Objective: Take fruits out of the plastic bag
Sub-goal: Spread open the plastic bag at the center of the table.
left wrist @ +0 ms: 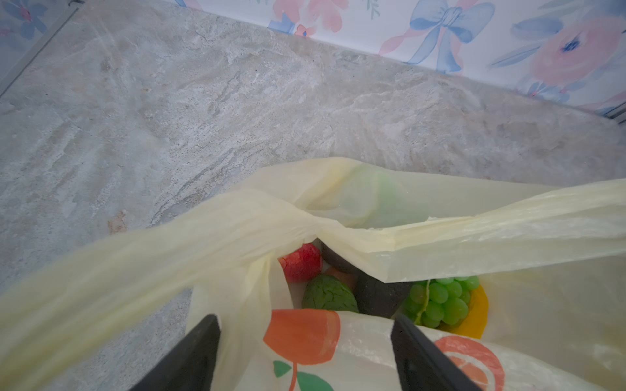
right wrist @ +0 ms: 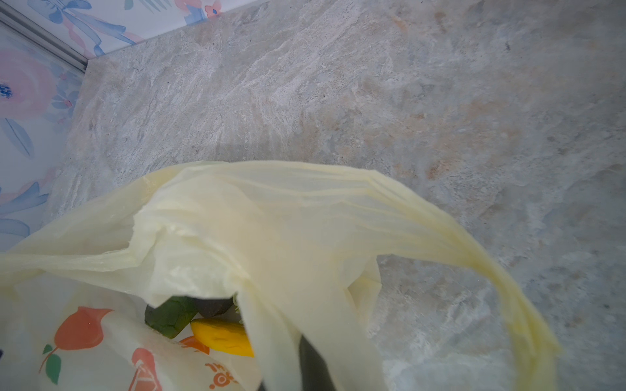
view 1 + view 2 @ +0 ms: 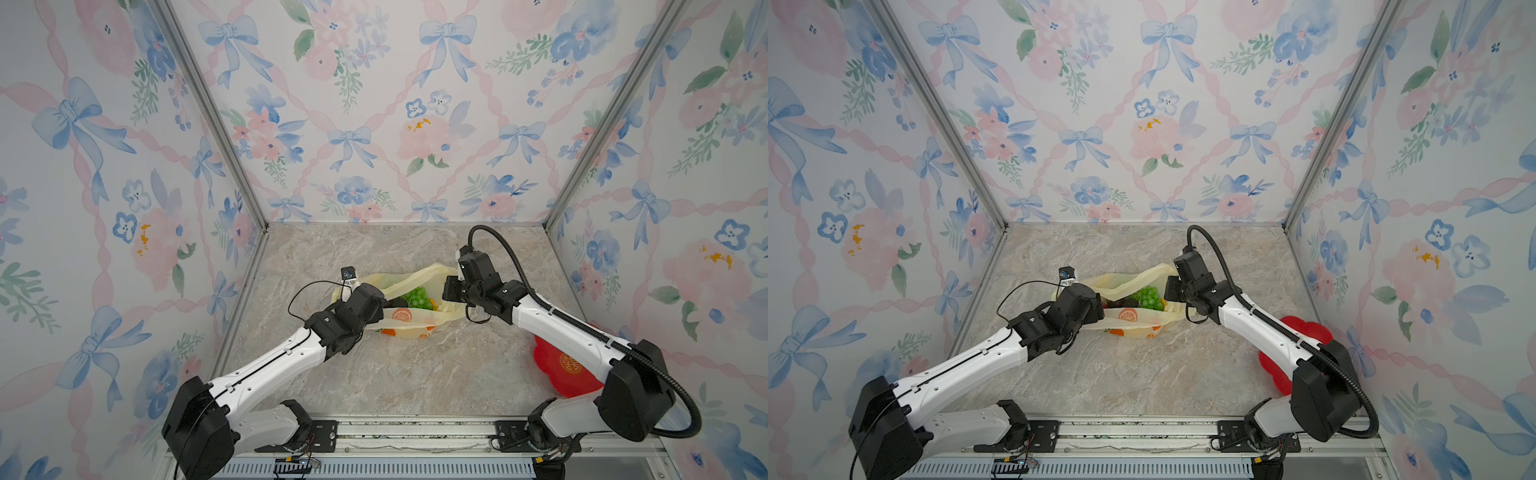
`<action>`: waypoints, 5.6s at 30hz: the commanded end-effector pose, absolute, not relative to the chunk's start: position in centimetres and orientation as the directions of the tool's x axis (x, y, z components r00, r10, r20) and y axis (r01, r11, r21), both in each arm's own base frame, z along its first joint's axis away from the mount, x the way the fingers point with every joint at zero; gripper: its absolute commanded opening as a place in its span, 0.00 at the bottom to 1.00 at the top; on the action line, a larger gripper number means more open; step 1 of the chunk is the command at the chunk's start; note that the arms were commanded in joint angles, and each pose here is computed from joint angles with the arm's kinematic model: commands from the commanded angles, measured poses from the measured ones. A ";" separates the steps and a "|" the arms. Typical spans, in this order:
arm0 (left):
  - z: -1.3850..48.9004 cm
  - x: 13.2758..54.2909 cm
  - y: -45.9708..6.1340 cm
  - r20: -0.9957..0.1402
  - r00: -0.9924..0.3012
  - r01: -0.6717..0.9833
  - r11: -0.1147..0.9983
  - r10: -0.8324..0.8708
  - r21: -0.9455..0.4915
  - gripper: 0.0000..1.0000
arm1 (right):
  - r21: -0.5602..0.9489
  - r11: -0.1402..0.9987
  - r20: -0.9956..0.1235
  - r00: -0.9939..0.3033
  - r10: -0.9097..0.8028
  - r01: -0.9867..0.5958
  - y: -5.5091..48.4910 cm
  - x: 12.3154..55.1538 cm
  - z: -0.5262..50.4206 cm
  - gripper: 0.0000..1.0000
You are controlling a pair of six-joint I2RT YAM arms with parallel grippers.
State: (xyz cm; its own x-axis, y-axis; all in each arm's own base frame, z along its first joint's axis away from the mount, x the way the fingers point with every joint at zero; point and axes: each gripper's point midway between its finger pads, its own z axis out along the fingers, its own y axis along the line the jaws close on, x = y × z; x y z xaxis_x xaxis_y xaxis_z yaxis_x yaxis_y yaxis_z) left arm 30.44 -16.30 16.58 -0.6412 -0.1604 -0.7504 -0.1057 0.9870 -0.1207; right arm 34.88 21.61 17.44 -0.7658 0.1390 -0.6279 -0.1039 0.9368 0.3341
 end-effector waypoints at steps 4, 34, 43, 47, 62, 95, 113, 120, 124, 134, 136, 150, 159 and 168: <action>13.4 30.5 -17.7 -0.706 -0.708 -0.071 0.996 -0.015 0.051 0.91 | 0.311 0.944 -0.636 -0.761 0.125 -0.105 21.5 35.0 18.2 0.00; 13.0 34.1 -9.2 -0.702 -0.683 -0.282 0.959 -0.201 0.000 0.34 | 0.314 0.942 -0.667 -0.733 0.131 -0.118 20.4 34.5 20.0 0.00; 13.3 38.5 -4.7 -0.671 -0.707 -0.351 0.934 -0.224 0.058 0.21 | 0.287 0.927 -0.695 -0.718 0.028 -0.242 25.5 31.7 22.4 0.00; 12.4 38.4 -6.0 -0.647 -0.735 -0.315 0.947 -0.202 0.061 0.30 | 0.291 0.906 -0.716 -0.698 -0.007 -0.308 28.4 31.0 23.9 0.00; 15.1 37.5 -4.7 -0.647 -0.749 -0.305 0.940 -0.140 0.151 0.04 | 0.356 0.916 -0.672 -0.732 0.115 -0.183 23.0 32.6 22.5 0.00; 12.6 35.7 -6.6 -0.580 -0.762 -0.237 0.957 -0.289 -0.166 0.64 | 0.531 0.840 -0.511 -0.833 0.213 -0.111 20.9 34.9 14.8 0.00; 12.5 34.5 -12.0 -0.572 -0.784 -0.147 0.967 -0.243 -0.210 0.93 | 0.341 0.881 -0.646 -0.762 -0.035 -0.329 25.9 29.7 17.2 0.00; 10.5 34.8 -13.0 -0.550 -0.802 -0.137 0.968 -0.232 -0.209 0.91 | 0.319 0.877 -0.659 -0.749 -0.067 -0.360 26.4 29.3 17.5 0.00; 11.6 35.0 -13.4 -0.580 -0.774 -0.122 0.959 -0.253 -0.255 0.94 | 0.306 0.880 -0.662 -0.746 -0.077 -0.363 26.3 29.3 17.4 0.00; 10.3 35.5 -14.1 -0.568 -0.784 -0.113 0.957 -0.251 -0.268 0.97 | 0.283 0.872 -0.676 -0.728 -0.114 -0.399 27.0 28.8 17.6 0.00; 9.5 35.5 -14.0 -0.556 -0.794 -0.119 0.960 -0.246 -0.255 0.92 | 0.267 0.883 -0.676 -0.728 -0.113 -0.385 26.5 28.9 17.6 0.00; 8.6 34.0 -9.8 -0.596 -0.723 -0.211 0.933 -0.349 -0.291 0.08 | 0.483 0.850 -0.625 -0.764 0.164 -0.213 21.8 33.0 18.5 0.00; 7.5 30.0 -6.6 -0.608 -0.642 -0.233 0.874 -0.468 -0.426 0.00 | 0.755 0.653 -0.452 -0.767 0.455 -0.057 18.7 38.8 18.0 0.00; 7.6 29.0 -11.9 -0.608 -0.735 -0.037 0.913 -0.300 -0.406 0.00 | 0.749 0.658 -0.430 -0.812 0.395 -0.077 21.7 41.6 17.5 0.14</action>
State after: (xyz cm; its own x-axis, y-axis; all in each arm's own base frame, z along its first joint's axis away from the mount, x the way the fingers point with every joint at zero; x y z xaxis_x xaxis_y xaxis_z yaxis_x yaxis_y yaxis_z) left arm 29.26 -10.01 7.48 -0.7009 -0.3840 -0.6011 -0.1171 0.8933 -0.4340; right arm 40.41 20.37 14.62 -0.8237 0.4282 -0.3718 0.0009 0.6566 0.7542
